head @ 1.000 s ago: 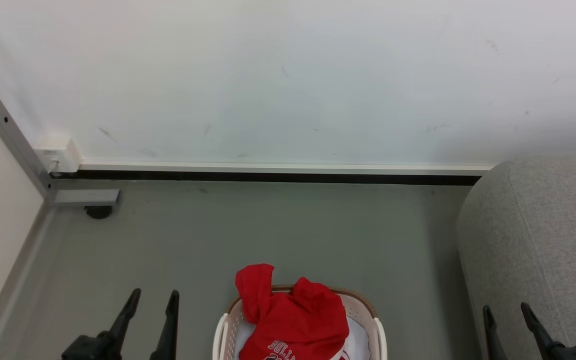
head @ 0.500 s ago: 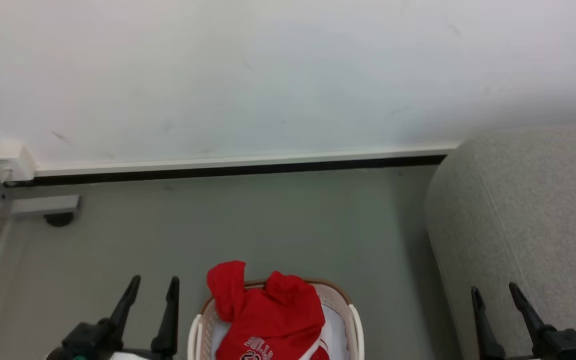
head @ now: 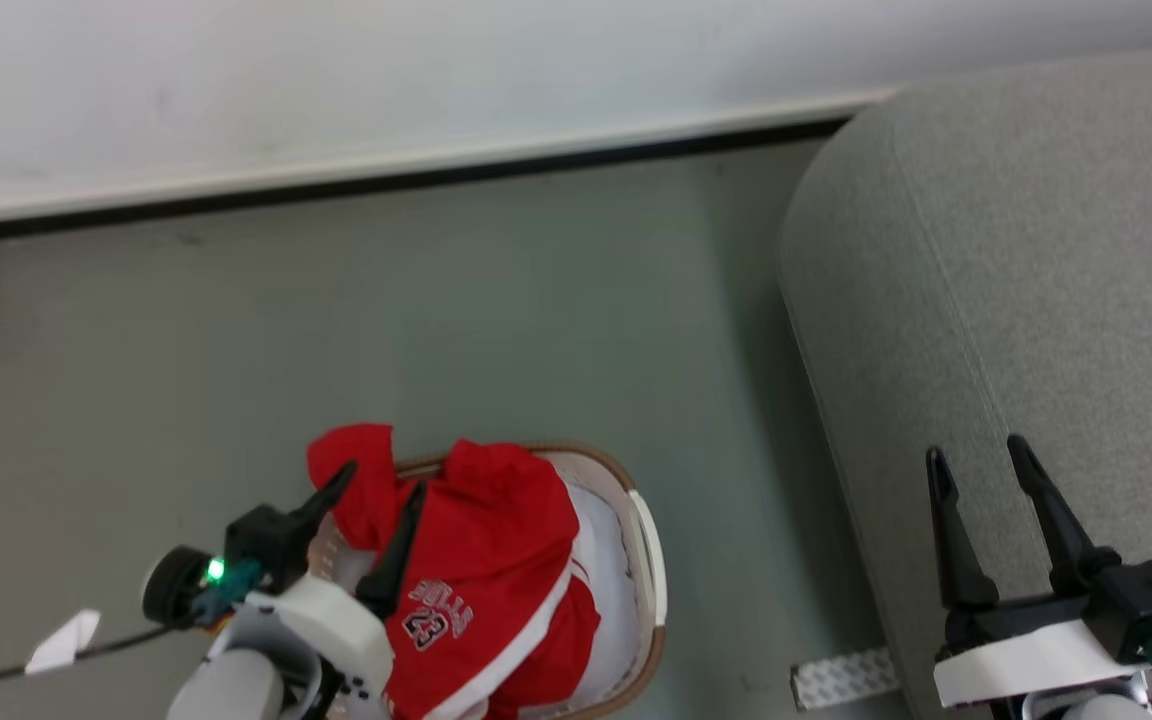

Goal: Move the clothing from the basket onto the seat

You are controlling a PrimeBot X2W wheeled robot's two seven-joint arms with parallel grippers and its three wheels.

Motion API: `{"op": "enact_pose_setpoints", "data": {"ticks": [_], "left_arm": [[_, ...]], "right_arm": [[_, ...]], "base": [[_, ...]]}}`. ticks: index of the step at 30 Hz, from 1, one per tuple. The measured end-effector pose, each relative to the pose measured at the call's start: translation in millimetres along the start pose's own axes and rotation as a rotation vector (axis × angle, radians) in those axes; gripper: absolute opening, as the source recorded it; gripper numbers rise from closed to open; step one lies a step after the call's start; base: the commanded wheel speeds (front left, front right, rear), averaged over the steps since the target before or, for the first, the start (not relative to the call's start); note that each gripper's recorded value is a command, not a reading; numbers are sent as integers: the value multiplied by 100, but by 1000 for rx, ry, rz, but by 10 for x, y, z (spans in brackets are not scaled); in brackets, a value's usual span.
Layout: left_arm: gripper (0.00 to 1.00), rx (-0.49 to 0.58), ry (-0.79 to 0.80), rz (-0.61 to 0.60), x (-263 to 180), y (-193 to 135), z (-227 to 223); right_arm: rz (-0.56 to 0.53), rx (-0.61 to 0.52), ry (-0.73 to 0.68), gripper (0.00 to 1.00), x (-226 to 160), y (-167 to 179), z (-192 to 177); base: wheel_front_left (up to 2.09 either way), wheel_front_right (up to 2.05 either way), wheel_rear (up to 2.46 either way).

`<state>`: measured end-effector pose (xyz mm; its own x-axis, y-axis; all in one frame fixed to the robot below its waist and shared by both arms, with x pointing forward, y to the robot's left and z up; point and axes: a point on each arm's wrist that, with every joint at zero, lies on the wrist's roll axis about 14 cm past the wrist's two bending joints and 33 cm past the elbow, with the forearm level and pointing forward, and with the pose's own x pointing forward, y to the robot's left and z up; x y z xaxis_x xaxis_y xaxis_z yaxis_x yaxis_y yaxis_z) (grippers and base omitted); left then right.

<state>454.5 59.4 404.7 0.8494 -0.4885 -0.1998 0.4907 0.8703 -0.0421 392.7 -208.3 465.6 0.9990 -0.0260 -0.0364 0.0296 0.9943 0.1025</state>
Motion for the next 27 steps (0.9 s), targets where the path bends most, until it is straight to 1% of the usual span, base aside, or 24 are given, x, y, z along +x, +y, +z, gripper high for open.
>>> {"op": "enact_pose_setpoints", "data": {"ticks": [7,13,16,27], "left_arm": [[100,29,176,-102,483,-81,-613],[100,44,352,-138,648,-16,-1235],[100,52,397,-126,724,110,-1441],[100,51,485,-141,890,212,-1951]], "right_arm": [[7,-9,25,100,273,-9,-141],[8,-20,62,100,441,-37,-328],[4,-29,89,100,481,-66,-450],[22,-25,166,100,607,-30,-831]], "base": [[0,0,0],[0,0,0],[0,0,0],[0,0,0]]}}
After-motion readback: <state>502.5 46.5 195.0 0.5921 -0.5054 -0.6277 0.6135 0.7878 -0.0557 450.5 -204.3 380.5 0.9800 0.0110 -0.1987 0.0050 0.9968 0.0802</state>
